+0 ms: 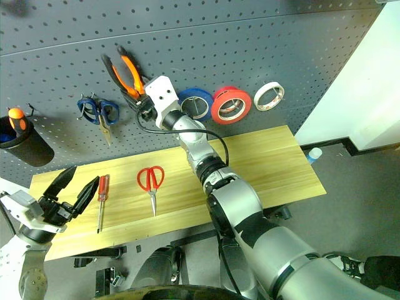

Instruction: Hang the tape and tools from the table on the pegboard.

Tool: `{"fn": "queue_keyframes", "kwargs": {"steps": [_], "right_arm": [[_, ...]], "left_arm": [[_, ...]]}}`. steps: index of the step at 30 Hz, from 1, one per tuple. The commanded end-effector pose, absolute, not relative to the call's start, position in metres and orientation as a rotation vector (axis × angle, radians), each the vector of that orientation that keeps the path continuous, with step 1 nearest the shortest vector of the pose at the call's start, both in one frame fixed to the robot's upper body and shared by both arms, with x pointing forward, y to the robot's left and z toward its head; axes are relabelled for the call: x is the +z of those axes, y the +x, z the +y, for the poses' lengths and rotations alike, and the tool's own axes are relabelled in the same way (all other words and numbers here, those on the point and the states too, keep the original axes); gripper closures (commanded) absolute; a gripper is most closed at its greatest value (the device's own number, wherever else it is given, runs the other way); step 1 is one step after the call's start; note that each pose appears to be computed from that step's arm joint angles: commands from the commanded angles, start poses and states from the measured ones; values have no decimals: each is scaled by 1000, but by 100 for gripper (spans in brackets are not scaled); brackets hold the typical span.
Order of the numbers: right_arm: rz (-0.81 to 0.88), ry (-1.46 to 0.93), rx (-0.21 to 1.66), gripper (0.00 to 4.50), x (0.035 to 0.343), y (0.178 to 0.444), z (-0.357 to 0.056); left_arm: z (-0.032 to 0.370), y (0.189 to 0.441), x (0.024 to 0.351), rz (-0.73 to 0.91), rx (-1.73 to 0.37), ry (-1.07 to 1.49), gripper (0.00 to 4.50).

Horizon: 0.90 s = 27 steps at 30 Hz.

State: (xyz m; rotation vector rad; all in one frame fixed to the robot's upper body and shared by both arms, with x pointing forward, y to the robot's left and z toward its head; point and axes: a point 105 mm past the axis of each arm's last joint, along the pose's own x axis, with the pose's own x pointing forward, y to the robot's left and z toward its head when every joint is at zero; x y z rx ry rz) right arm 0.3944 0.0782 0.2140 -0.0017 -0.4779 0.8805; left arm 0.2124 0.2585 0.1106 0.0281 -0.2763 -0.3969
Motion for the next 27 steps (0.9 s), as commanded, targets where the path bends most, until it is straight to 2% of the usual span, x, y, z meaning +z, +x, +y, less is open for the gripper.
{"fn": "queue_keyframes", "kwargs": {"steps": [1, 5, 9, 15, 20, 24, 27], "right_arm": [[-535, 99, 937, 10, 225, 371, 108], [-660, 57, 946, 10, 240, 364, 99], [-848, -50, 969, 10, 251, 343, 85], [-967, -161, 979, 10, 252, 315, 60], [-926, -273, 983, 10, 253, 300, 25], [-779, -362, 979, 10, 243, 294, -8], [-651, -419, 958, 10, 227, 292, -32]], "left_arm": [[259, 211, 115, -299, -396, 47, 73], [259, 211, 116, -303, -401, 48, 73], [263, 202, 119, -296, -401, 38, 73], [260, 185, 111, -236, -396, 18, 73], [251, 184, 93, -151, -340, 11, 73], [244, 192, 68, -6, -273, -10, 73], [242, 207, 45, 116, -181, -29, 73]]}}
